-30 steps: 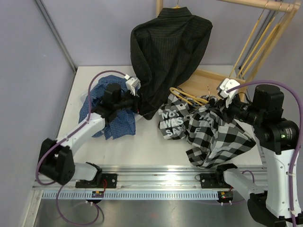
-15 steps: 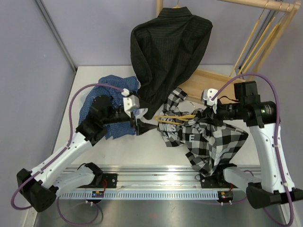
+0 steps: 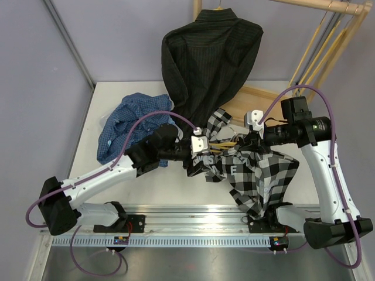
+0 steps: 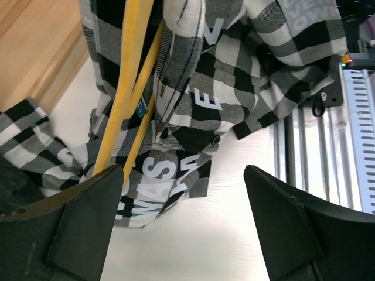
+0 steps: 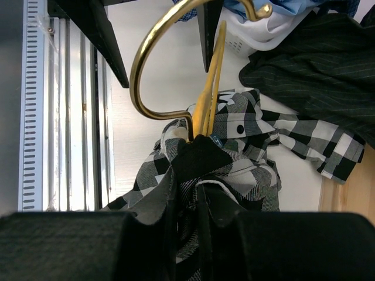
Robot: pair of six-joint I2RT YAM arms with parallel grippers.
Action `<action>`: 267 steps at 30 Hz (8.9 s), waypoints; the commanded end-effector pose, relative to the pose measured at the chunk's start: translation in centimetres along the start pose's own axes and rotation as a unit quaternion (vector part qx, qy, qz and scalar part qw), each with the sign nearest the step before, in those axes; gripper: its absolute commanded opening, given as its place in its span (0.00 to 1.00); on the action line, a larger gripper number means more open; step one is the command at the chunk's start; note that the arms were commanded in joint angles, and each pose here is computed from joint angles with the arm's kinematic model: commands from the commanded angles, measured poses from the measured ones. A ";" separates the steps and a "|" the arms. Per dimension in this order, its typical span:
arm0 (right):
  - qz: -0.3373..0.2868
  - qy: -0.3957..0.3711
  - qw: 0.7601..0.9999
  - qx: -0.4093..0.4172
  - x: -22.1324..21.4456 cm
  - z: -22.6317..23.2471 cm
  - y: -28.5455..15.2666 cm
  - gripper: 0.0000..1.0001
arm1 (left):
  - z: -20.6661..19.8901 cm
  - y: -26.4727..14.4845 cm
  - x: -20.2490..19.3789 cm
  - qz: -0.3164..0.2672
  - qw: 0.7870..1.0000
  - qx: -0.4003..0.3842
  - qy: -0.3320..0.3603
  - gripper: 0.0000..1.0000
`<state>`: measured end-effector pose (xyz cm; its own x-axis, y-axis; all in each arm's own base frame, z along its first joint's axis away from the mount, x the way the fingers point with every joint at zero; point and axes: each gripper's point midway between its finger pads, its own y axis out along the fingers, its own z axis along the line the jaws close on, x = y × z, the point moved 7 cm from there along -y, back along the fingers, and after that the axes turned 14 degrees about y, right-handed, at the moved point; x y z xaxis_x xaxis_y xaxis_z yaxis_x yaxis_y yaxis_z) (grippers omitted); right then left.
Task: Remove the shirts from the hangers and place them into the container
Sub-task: 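Take shirts off hangers and put them into the container, then pass the hanger from the left arm to the right, then hang the hanger back to the clothesline with the right arm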
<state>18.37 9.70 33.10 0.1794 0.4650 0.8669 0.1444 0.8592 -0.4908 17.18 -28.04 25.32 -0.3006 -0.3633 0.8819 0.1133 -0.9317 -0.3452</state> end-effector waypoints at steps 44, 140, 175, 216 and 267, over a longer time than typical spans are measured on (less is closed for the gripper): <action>-0.021 0.048 0.998 0.029 0.7 3.3 1.2 0.19 | 0.1 1.0 1.6 -0.024 0.998 -0.066 0.001 0.00; 0.103 0.225 0.965 -0.088 -12.5 -1.3 3.0 0.22 | -0.9 -14.1 1.0 -0.043 0.978 0.199 0.043 0.00; -0.044 0.032 0.998 0.036 0.8 3.0 -1.6 1.00 | -2.0 -11.7 0.7 -0.073 0.995 0.063 0.016 0.00; -0.002 0.056 0.998 0.031 2.7 4.4 0.7 0.00 | -1.1 -13.2 0.4 -0.065 0.983 0.172 0.024 0.72; -0.314 0.275 0.689 -0.593 14.7 -18.6 -13.6 0.00 | 0.1 -16.3 -0.2 -0.049 0.940 0.335 0.037 0.99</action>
<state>36.86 1.61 48.32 0.1227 -0.3163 0.9407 0.9896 -0.0323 -0.1399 15.29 -12.78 30.00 -0.3686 -0.3201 0.8727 0.6415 -0.7671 -0.0105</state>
